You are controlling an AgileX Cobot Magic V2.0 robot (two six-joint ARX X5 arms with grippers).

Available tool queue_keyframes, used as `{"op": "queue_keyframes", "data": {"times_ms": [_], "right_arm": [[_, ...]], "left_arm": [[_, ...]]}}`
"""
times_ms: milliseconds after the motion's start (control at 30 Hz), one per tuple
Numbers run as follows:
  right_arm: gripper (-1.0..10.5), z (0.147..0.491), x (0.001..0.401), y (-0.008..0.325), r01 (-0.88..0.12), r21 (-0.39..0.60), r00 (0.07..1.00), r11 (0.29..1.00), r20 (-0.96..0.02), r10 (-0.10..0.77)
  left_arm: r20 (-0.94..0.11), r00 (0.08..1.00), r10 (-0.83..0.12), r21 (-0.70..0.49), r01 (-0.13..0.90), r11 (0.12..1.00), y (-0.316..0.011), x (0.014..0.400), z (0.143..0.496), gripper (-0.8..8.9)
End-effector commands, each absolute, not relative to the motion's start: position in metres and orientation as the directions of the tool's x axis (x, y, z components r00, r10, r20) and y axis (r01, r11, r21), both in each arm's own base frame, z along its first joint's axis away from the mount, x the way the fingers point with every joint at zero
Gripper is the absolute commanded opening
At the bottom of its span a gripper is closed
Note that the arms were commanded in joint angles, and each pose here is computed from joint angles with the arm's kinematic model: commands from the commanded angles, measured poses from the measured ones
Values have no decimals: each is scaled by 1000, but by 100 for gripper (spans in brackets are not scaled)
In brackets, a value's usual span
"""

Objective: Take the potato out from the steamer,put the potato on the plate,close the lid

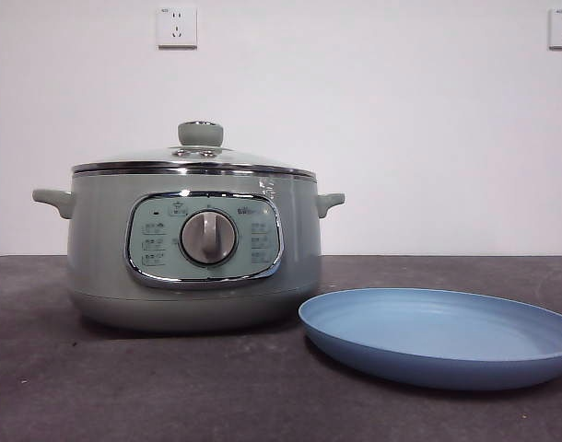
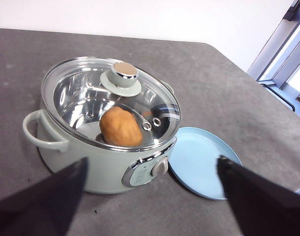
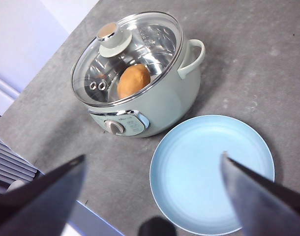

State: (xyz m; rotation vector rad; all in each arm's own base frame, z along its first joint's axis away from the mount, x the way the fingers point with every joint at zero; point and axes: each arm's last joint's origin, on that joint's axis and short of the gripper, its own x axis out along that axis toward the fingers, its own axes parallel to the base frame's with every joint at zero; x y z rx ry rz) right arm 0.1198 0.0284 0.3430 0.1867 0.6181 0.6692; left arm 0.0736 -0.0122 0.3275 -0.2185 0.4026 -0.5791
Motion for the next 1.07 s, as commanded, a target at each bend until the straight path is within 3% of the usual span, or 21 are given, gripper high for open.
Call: {"op": "queue_keyframes", "data": {"times_ms": [33, 500, 800, 1067], "right_arm": [[567, 344, 119, 29, -528, 351, 615, 774, -471, 633], [567, 343, 119, 29, -524, 352, 613, 776, -477, 630], [567, 342, 121, 29, -519, 356, 609, 777, -484, 628], [566, 342, 122, 29, -514, 358, 606, 779, -491, 626]], "left_arm": [[-293, 769, -568, -286, 496, 820, -12, 78, 330, 563], [-327, 726, -605, -291, 532, 795, -20, 151, 349, 563], [-376, 724, -578, -179, 555, 812, -56, 214, 365, 563], [-474, 693, -543, -96, 573, 814, -98, 267, 358, 562]]}}
